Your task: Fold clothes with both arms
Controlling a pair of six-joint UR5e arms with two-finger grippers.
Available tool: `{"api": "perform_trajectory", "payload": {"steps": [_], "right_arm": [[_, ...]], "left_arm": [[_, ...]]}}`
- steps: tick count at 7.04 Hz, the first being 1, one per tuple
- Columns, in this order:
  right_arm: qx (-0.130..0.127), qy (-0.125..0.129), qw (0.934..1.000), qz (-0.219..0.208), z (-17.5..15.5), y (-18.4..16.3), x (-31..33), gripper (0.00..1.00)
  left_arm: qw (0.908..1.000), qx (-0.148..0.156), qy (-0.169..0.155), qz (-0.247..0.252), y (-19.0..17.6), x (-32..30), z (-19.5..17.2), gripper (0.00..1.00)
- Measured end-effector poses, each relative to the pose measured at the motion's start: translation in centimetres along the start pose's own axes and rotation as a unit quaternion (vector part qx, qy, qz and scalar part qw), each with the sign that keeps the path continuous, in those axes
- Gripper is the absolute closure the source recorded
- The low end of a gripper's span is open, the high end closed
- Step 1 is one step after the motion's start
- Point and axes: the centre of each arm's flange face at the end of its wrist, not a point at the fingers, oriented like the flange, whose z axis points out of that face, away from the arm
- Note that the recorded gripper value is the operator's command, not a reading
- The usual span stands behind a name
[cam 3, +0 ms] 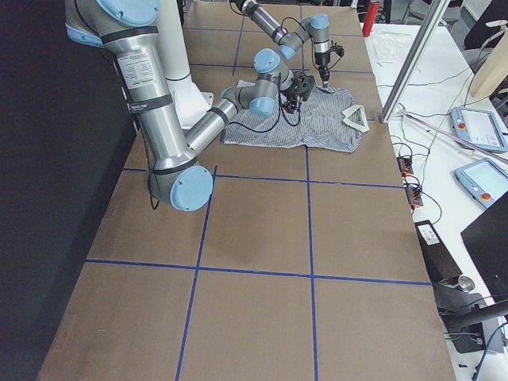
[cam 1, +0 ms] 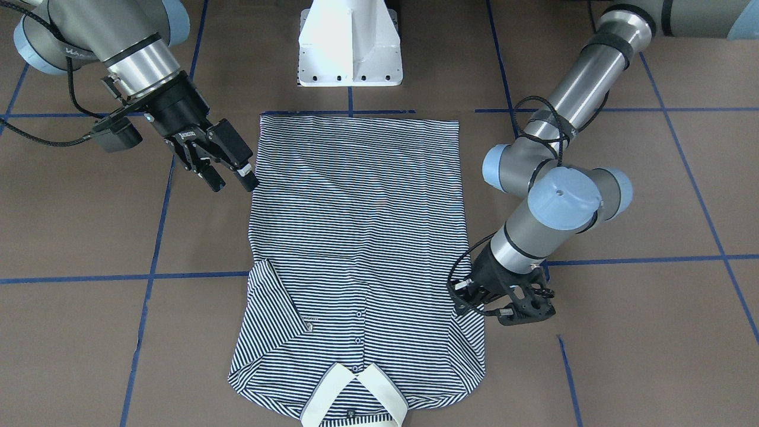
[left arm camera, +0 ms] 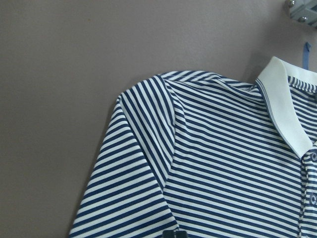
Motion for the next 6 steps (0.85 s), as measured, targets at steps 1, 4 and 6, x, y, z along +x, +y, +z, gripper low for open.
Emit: {"api": "perform_trajectory", "payload": {"steps": [1,4,6], "right_arm": [[0.002,0.004,1.0000,0.000,0.4,-0.1,0.3,0.00],[0.003,0.010,0.9999,0.000,1.0,-0.2,0.6,0.00],[0.003,0.011,0.9999,0.000,1.2,-0.2,0.6,0.00]], "left_arm": [[1.0000,0.009,-0.002,0.000,0.0,0.7,0.6,1.00],[0.9998,0.020,0.002,0.002,-0.6,1.4,1.6,1.00],[0.9997,0.023,0.006,0.001,-0.9,1.9,1.7,1.00]]}}
